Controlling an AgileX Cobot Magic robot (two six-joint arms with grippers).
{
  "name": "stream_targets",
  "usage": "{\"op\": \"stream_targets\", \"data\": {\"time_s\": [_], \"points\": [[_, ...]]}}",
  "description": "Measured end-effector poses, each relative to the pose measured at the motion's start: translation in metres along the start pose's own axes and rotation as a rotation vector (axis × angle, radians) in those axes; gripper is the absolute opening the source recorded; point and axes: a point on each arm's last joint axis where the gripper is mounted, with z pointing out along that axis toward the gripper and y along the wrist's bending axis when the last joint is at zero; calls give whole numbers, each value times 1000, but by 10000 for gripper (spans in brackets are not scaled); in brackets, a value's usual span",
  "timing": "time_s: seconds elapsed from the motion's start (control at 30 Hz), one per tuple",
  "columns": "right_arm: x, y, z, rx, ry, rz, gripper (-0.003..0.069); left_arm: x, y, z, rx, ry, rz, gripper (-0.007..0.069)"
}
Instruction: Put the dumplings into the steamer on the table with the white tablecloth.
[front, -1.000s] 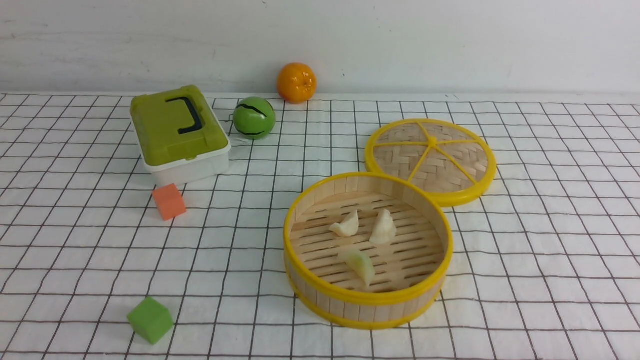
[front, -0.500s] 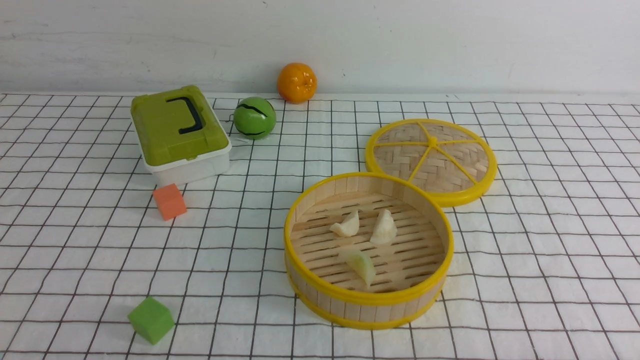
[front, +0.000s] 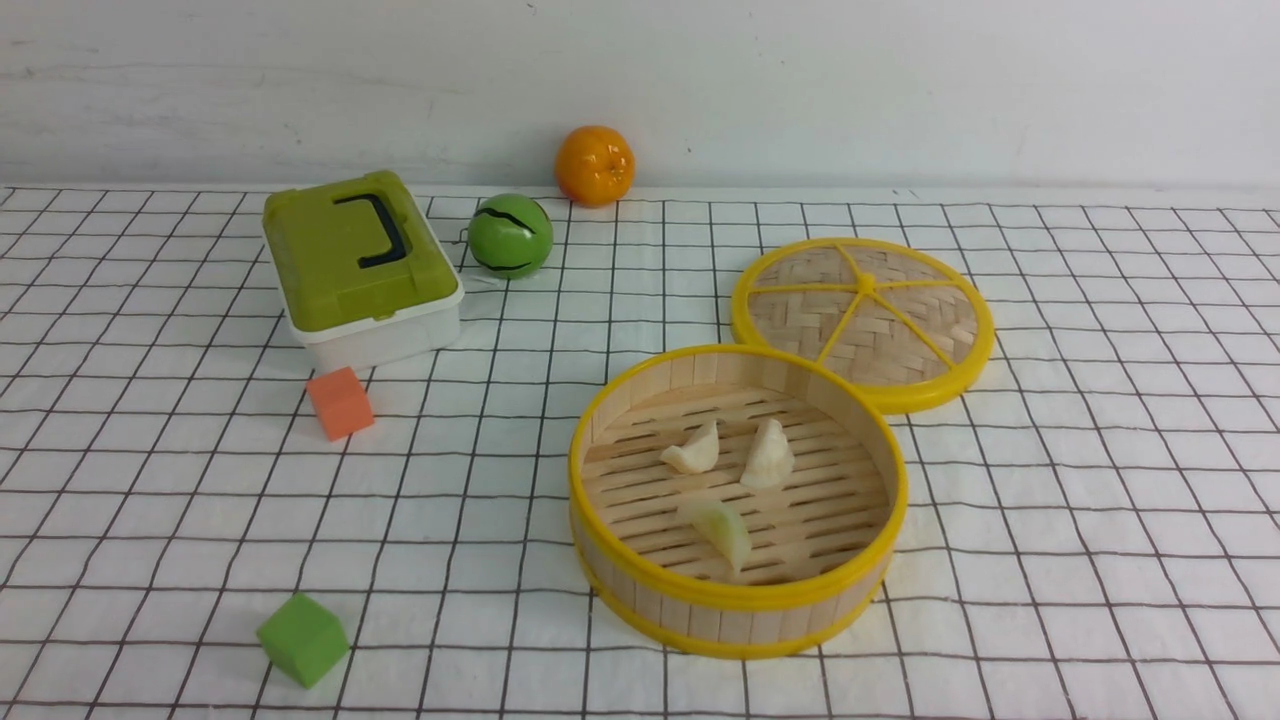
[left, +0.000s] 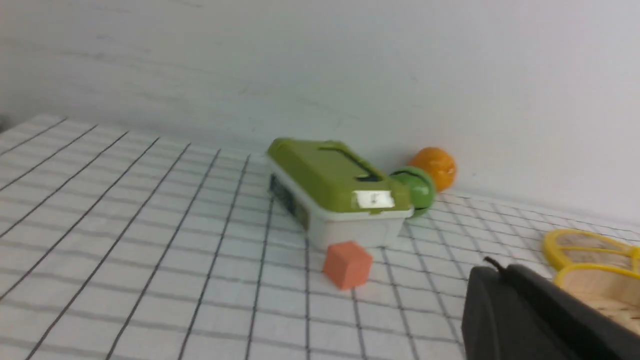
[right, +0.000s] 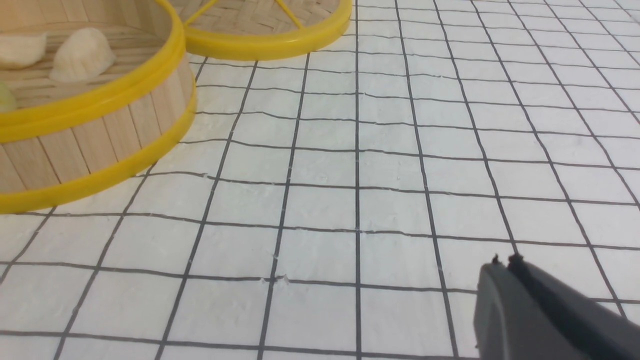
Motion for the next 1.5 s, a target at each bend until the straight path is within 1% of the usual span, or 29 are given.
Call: {"op": "stream_targets", "data": {"time_s": [0.1, 0.17, 0.33, 0.4, 0.5, 1.5], "points": [[0, 0, 0, 0, 0, 0, -13, 17, 8, -1, -90, 95, -15, -13], [0, 0, 0, 0, 0, 0, -13, 24, 11, -1, -121, 151, -17, -13], [0, 0, 0, 0, 0, 0, -13, 34, 13, -4, -140, 256, 1, -13], [0, 0, 0, 0, 0, 0, -13, 38, 14, -5, -142, 306, 33, -13], [0, 0, 0, 0, 0, 0, -13, 38, 14, -5, -137, 313, 53, -13], [0, 0, 0, 0, 0, 0, -13, 38, 13, -5, -133, 311, 48, -13]]}}
